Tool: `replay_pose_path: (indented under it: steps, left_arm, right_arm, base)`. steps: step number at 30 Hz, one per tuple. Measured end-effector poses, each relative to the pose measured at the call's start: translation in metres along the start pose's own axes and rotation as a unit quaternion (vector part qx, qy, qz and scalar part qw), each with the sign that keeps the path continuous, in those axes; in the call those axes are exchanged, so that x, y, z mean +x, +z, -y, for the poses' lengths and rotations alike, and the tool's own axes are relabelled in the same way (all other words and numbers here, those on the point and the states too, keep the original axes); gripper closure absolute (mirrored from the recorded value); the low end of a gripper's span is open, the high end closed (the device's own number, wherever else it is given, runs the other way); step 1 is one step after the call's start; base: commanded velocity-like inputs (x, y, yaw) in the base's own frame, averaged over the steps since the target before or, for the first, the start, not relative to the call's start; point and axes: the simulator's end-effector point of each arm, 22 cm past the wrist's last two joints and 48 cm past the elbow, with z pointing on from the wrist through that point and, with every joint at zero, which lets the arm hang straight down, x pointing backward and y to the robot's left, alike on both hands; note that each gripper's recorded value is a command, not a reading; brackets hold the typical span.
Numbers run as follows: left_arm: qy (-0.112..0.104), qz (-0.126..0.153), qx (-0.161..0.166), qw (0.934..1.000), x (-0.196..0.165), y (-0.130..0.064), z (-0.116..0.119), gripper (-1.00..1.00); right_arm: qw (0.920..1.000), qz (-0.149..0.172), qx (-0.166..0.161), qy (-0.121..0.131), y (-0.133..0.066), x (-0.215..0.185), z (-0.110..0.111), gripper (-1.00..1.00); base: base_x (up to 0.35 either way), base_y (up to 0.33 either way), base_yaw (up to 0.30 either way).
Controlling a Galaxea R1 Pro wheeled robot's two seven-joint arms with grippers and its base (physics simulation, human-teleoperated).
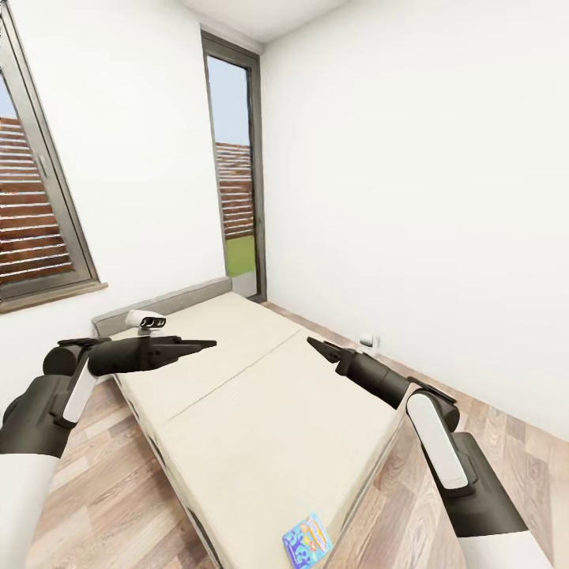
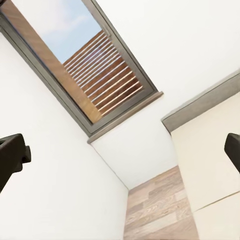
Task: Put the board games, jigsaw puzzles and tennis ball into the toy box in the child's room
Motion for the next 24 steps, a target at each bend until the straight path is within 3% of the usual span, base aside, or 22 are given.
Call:
replay_pose_path:
  steps: [12, 24]
  left_arm:
    - [0.000, 0.000, 0.001, 1.0000, -0.0001, 0.0002, 0.0003, -1.00]
    - [-0.003, 0.002, 0.006, 1.0000, 0.0025, 0.0046, 0.0007, -1.00]
  right_arm:
    - [1.0000, 0.000, -0.002, 0.000, 0.0002, -0.0001, -0.0013, -1.00]
    - [1.0000, -0.001, -0.002, 0.000, 0.0003, 0.0003, -0.0015, -1.00]
  base:
    - [0.000, -0.168, 0.020]
    - [0.000, -0.028, 0.139]
